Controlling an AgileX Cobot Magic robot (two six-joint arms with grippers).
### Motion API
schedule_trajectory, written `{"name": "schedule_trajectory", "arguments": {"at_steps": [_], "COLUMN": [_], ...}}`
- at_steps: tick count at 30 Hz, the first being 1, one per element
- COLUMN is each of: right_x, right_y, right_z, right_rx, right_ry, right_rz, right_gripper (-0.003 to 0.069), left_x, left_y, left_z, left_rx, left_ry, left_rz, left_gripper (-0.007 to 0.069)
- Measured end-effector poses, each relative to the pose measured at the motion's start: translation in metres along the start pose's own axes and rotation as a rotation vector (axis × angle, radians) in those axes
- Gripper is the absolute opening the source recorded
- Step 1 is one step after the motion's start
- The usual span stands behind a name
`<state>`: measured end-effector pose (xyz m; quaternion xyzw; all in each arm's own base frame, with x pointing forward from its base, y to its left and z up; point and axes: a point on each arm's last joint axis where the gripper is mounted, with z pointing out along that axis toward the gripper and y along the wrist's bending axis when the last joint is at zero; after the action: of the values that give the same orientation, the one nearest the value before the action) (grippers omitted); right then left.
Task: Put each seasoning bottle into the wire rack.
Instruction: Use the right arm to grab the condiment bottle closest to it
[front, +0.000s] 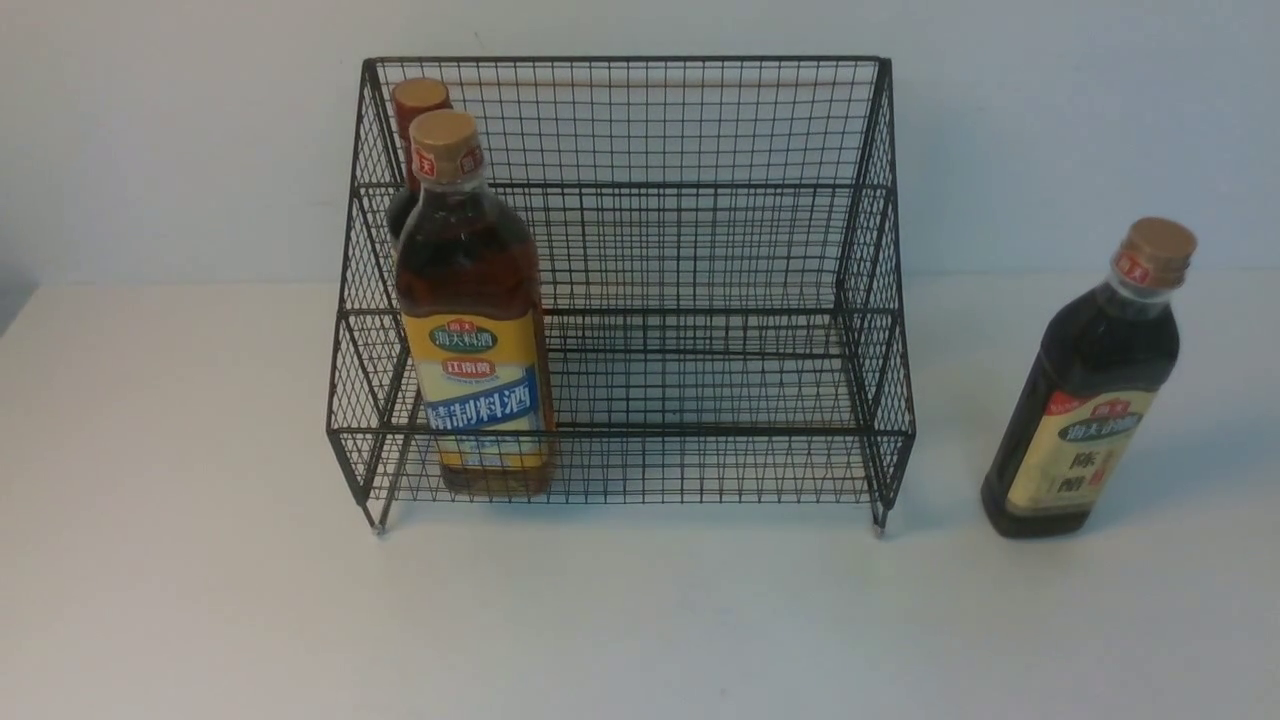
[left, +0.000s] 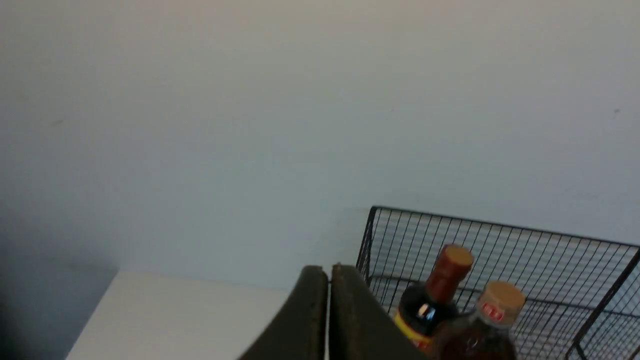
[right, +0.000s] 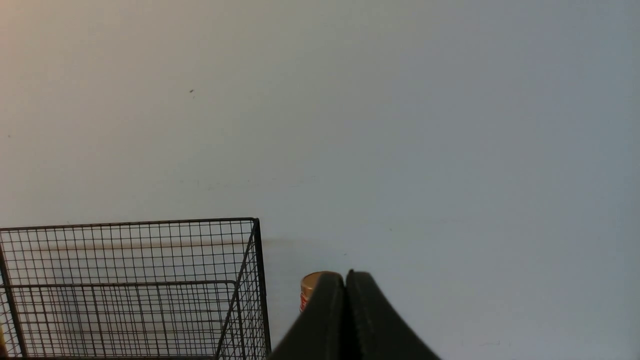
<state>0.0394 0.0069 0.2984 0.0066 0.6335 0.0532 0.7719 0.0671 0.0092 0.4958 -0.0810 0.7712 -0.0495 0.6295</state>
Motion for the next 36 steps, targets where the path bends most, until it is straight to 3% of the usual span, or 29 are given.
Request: {"name": "schedule_trajectory", "arguments": {"at_steps": [9,15,19,21,27,31,36], "right_x": [0.001,0.001,0.001,0.001,0.001,0.002,0.003], "right_y": [0.001,0.001,0.001,0.001,0.001,0.001,0.001], "right_z": [0.0,0.0,0.0,0.0,0.0,0.0,0.0], "right_rx": [-0.006,-0.007,-0.008,-0.008,-0.009,-0.012,-0.015], "right_ry": [0.012,0.013,0.014,0.015,0.016,0.021,0.028], "right_rz": [0.0,0.0,0.0,0.0,0.0,0.0,0.0], "right_gripper": [-0.001,-0.001,-0.001,-0.001,-0.001,-0.001,-0.001], "left_x": [0.01,0.023,0.063,0.106,0.214,0.295,0.315], "left_y": [0.016,0.008,0.004,0.009,0.027,0.042,0.047], "left_z": [-0.034,-0.033,-0.023,-0.013,0.013,0.047,0.052], "left_rx": [-0.021,0.104,0.211,0.23,0.171,0.097,0.071], "left_ry": [0.006,-0.002,-0.079,-0.142,-0.204,-0.049,0.064], "left_rz": [0.025,0.25,0.399,0.461,0.427,0.361,0.324], "left_gripper": [-0.0005,-0.0005,-0.0005,-0.0005,-0.0005,-0.0005,-0.0005]}}
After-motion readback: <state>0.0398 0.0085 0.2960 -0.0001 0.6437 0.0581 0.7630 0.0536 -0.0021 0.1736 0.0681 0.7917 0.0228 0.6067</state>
